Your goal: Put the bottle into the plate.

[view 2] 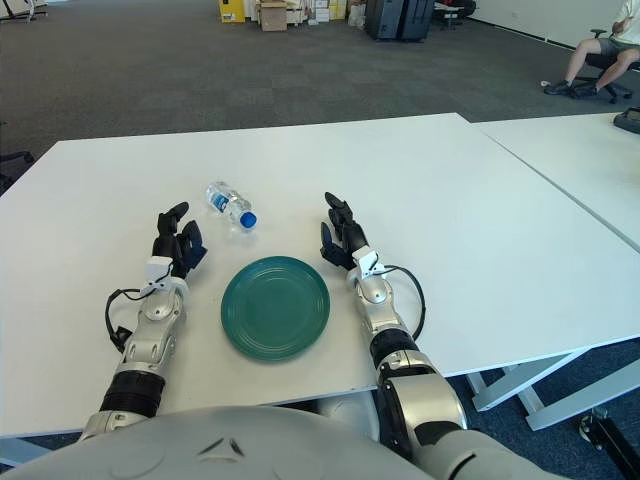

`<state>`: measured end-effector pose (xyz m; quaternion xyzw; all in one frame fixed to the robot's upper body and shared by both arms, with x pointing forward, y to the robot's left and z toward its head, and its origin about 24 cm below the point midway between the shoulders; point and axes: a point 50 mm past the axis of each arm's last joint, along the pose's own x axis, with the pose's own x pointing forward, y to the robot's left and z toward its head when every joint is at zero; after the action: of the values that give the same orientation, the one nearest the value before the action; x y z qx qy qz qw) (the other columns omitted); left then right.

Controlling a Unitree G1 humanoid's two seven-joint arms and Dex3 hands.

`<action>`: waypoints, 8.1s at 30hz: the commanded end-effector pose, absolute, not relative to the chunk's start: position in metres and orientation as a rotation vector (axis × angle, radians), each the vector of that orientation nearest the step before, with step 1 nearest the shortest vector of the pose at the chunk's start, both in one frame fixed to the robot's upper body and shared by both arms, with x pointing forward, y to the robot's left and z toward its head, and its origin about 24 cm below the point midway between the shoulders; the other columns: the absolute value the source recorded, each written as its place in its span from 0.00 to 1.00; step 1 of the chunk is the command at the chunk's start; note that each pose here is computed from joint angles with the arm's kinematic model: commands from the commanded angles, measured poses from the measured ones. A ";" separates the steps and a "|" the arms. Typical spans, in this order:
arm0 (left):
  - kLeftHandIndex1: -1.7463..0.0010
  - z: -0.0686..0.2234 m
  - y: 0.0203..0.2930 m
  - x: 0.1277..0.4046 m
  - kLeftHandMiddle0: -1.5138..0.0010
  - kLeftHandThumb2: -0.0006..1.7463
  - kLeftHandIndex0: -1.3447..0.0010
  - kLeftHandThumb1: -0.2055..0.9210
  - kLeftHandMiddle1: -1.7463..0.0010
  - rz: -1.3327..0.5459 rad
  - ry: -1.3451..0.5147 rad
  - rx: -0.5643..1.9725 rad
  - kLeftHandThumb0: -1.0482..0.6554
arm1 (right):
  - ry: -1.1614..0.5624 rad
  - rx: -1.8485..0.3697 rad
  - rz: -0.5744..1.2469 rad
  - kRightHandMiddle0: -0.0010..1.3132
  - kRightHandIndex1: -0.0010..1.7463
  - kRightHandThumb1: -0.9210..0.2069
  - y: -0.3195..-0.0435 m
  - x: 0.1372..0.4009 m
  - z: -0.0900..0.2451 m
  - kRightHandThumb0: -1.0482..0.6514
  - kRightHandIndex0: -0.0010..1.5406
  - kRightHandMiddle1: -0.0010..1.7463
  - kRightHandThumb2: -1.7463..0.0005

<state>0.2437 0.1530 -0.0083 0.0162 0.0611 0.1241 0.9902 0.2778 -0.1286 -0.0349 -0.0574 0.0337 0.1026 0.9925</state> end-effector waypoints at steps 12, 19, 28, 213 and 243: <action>0.55 -0.002 0.158 0.248 0.72 0.46 1.00 1.00 0.99 0.246 0.088 0.049 0.18 | 0.182 -0.113 0.199 0.00 0.01 0.00 -0.131 0.261 -0.056 0.14 0.09 0.20 0.49; 0.56 0.033 0.189 0.259 0.73 0.42 1.00 1.00 0.99 0.231 -0.163 0.314 0.17 | 0.175 -0.115 0.206 0.00 0.01 0.00 -0.130 0.262 -0.055 0.15 0.10 0.21 0.49; 0.65 0.089 0.234 0.290 0.84 0.18 1.00 1.00 1.00 0.224 -0.505 1.005 0.10 | 0.175 -0.121 0.225 0.00 0.01 0.00 -0.130 0.263 -0.055 0.16 0.11 0.20 0.48; 0.86 0.037 0.154 0.367 0.89 0.02 1.00 0.97 0.99 -0.747 -0.303 2.070 0.04 | 0.221 -0.111 0.176 0.00 0.00 0.00 -0.123 0.262 -0.059 0.17 0.12 0.29 0.49; 0.79 0.029 0.149 0.367 0.84 0.00 1.00 0.90 0.98 -0.588 -0.123 1.881 0.11 | 0.236 -0.095 0.140 0.00 0.01 0.00 -0.121 0.259 -0.061 0.17 0.13 0.30 0.49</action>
<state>0.3684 0.1458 0.0327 0.8009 -0.0746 -0.2536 0.5373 0.2796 -0.1190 -0.0344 -0.0535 0.0427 0.0750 0.9948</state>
